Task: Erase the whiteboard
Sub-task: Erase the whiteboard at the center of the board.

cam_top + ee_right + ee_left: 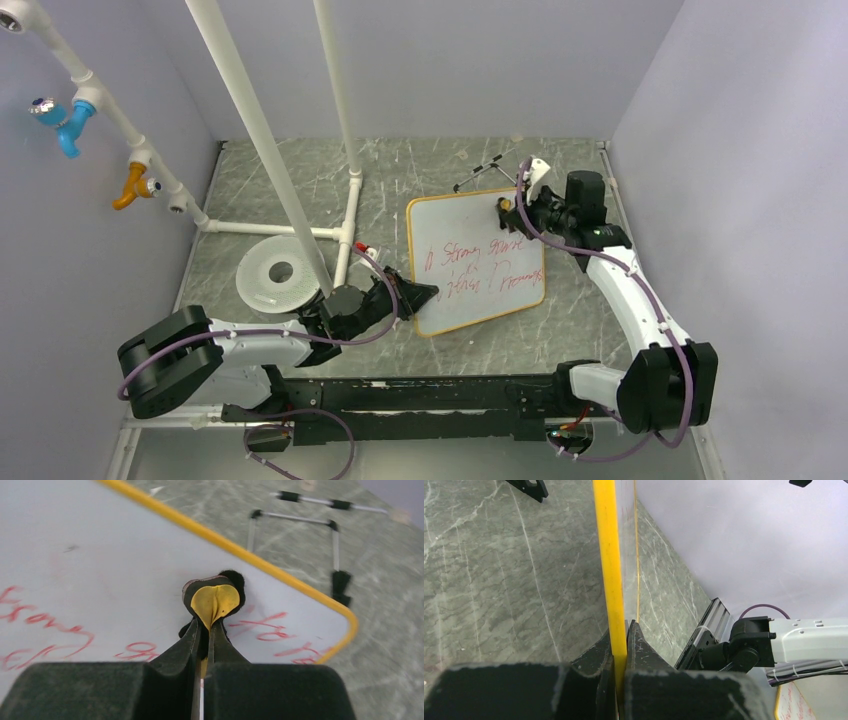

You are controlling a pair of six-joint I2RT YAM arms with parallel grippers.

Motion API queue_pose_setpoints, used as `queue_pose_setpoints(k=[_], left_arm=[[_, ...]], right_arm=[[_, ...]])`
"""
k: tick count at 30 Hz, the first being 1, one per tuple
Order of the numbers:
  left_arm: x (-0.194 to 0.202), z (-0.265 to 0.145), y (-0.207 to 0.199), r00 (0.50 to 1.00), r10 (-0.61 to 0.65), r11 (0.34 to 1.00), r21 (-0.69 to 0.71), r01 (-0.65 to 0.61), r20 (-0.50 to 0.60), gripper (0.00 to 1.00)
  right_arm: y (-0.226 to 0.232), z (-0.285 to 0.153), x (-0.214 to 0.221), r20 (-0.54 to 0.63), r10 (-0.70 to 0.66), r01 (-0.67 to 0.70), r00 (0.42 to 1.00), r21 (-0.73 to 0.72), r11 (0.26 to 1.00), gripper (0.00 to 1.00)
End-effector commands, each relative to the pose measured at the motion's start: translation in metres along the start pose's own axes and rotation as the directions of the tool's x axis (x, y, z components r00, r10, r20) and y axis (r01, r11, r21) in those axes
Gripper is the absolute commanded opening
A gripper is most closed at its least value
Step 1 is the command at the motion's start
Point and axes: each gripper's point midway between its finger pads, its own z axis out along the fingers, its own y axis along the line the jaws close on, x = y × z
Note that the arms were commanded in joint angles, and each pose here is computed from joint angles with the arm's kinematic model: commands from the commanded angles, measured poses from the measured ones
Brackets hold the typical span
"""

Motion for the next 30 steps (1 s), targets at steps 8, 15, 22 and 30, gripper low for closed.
queue_pose_setpoints(k=[8,15,22,30], left_arm=[[0.049,-0.016,0.002,0.957,0.212,0.976,0.101,-0.195,-0.199,0.00],[0.048,-0.017,0.003,0.956,0.218,0.974,0.099,-0.202,-0.195,0.00],[0.047,-0.017,0.003,0.956,0.222,0.973,0.100,-0.206,-0.191,0.00],[0.048,-0.016,0.002,0.956,0.223,0.973,0.109,-0.205,-0.191,0.00]], right_arm=[[-0.023,0.004,0.003,-0.031,0.054,-0.048,0.998,0.159,0.986,0.00],[-0.028,-0.003,0.017,-0.102,-0.043,0.060,0.994,0.166,0.984,0.00],[0.029,0.007,0.022,-0.087,-0.076,0.061,0.993,-0.163,0.985,0.00],[0.028,0.007,-0.007,0.032,0.044,-0.040,0.999,-0.109,0.993,0.00]])
